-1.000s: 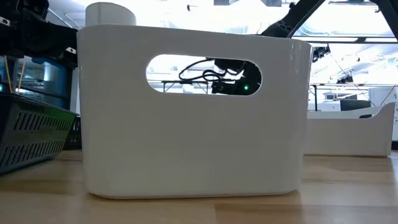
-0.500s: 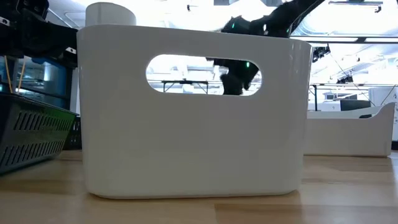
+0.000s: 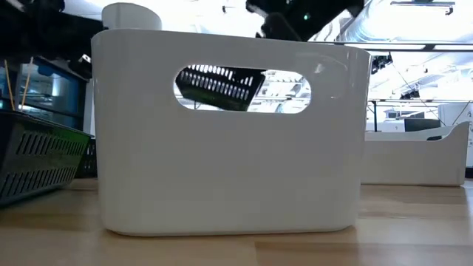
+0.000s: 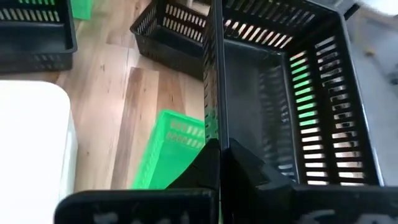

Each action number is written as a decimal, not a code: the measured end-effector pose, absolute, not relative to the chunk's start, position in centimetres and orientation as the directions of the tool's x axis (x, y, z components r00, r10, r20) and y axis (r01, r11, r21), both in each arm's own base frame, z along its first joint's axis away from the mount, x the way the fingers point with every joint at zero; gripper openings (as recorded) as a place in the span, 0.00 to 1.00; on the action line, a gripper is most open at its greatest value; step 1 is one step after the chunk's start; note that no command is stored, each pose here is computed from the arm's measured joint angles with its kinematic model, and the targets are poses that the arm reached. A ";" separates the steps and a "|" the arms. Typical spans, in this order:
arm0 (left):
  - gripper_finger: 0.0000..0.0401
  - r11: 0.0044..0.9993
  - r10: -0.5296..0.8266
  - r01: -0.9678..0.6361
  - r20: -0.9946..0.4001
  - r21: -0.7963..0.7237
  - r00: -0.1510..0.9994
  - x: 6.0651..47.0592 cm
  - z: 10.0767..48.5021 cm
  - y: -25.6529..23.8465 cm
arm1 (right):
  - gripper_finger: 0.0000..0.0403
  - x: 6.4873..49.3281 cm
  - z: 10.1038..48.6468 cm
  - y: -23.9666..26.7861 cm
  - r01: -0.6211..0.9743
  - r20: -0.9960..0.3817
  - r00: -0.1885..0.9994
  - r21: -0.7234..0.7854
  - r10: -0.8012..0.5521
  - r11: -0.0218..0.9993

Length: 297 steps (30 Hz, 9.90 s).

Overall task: Stack baskets by color
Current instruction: Stack the top right black bin on the middle black bin, then stack the bottom black bin on the black bin

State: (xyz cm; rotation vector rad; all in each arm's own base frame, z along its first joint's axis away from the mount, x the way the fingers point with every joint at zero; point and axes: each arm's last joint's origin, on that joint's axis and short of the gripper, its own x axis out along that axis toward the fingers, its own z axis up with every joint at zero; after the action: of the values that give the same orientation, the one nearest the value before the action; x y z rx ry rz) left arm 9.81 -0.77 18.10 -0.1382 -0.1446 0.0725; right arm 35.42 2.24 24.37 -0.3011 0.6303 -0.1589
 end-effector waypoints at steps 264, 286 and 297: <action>0.52 0.826 -0.043 0.541 -0.940 0.157 0.339 28.0 15.2 -11.0 | 0.63 22.4 28.7 5.0 0.021 -0.368 0.929 -0.065 -0.043 0.998; 0.00 0.889 -0.019 0.447 -0.966 0.103 0.260 27.6 19.4 -10.2 | 0.63 22.6 28.6 5.1 0.021 -0.370 0.928 -0.066 -0.044 0.998; 0.00 0.916 0.400 -0.175 -0.771 0.362 0.496 23.7 30.4 -7.2 | 0.63 23.7 27.3 5.3 0.025 -0.414 0.908 -0.110 -0.068 0.994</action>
State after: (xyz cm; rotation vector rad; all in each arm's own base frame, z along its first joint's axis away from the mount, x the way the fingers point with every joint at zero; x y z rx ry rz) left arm 23.66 -7.23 30.35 0.2496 0.9941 0.3523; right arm 23.68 5.26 27.32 -0.1029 0.4300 -0.0482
